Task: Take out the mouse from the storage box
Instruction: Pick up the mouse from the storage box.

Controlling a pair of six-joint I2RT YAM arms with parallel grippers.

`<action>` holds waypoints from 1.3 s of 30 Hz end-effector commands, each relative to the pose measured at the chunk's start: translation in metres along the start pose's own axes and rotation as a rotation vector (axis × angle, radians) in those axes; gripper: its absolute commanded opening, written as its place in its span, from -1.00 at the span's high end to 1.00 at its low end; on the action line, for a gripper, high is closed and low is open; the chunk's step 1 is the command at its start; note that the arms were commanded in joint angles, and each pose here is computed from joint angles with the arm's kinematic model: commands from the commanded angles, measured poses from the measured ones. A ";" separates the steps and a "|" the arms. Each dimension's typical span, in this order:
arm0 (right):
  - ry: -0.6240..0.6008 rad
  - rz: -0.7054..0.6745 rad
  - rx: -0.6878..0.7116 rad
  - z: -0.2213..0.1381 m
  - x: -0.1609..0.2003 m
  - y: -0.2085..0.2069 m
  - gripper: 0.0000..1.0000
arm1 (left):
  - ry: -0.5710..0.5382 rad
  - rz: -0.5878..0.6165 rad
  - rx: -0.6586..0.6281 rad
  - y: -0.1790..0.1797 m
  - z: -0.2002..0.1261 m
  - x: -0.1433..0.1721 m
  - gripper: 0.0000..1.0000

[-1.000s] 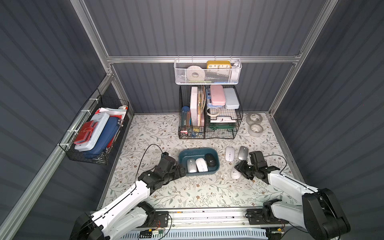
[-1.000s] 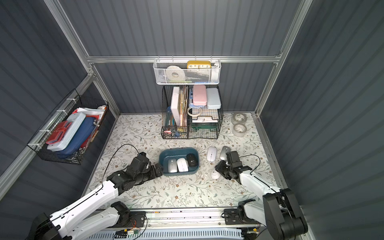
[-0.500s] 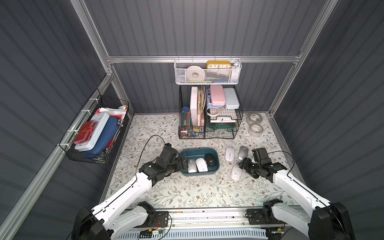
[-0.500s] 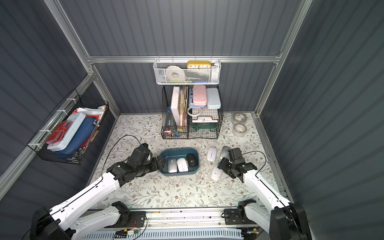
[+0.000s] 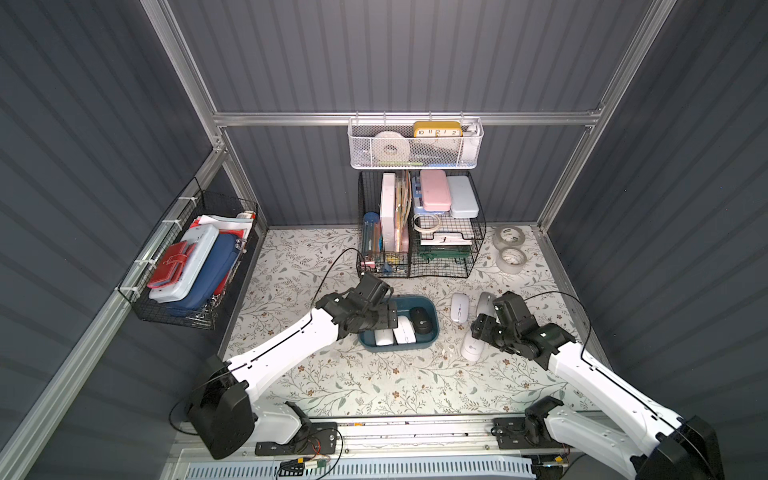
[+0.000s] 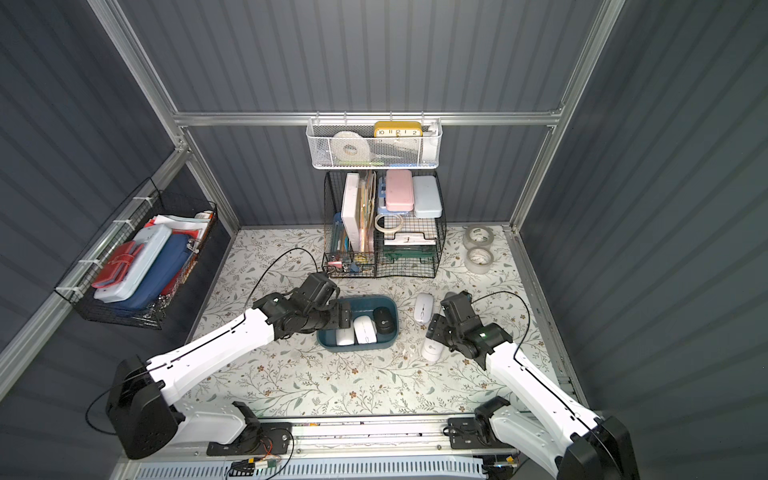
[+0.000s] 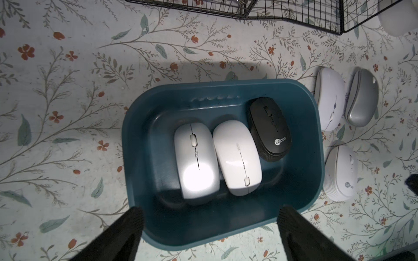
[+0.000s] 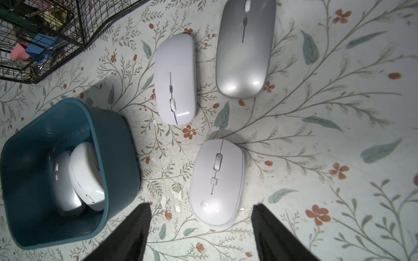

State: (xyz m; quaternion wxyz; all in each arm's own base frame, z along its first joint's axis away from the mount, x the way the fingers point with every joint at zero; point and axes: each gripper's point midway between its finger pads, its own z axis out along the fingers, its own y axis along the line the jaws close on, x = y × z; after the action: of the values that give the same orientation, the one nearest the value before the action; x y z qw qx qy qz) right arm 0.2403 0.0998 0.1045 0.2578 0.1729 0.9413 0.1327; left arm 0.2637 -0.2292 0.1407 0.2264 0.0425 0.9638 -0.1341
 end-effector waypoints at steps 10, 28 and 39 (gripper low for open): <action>-0.075 -0.055 0.007 -0.011 -0.008 0.003 -0.54 | 0.150 0.087 -0.173 0.015 0.042 0.019 -0.82; -0.048 -0.037 -0.012 0.000 0.001 0.004 -0.54 | 0.253 0.081 -0.283 0.021 0.088 0.039 -0.67; -0.020 -0.031 -0.028 0.007 0.006 0.007 -0.53 | 0.270 0.069 -0.329 0.027 0.098 0.045 -0.64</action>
State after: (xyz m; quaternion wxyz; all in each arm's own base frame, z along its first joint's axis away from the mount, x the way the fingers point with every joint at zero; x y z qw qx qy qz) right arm 0.2395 0.1055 0.1004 0.2714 0.1570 0.9406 0.1305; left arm 0.2690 -0.2320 0.0294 0.1050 0.0648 0.9920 0.0261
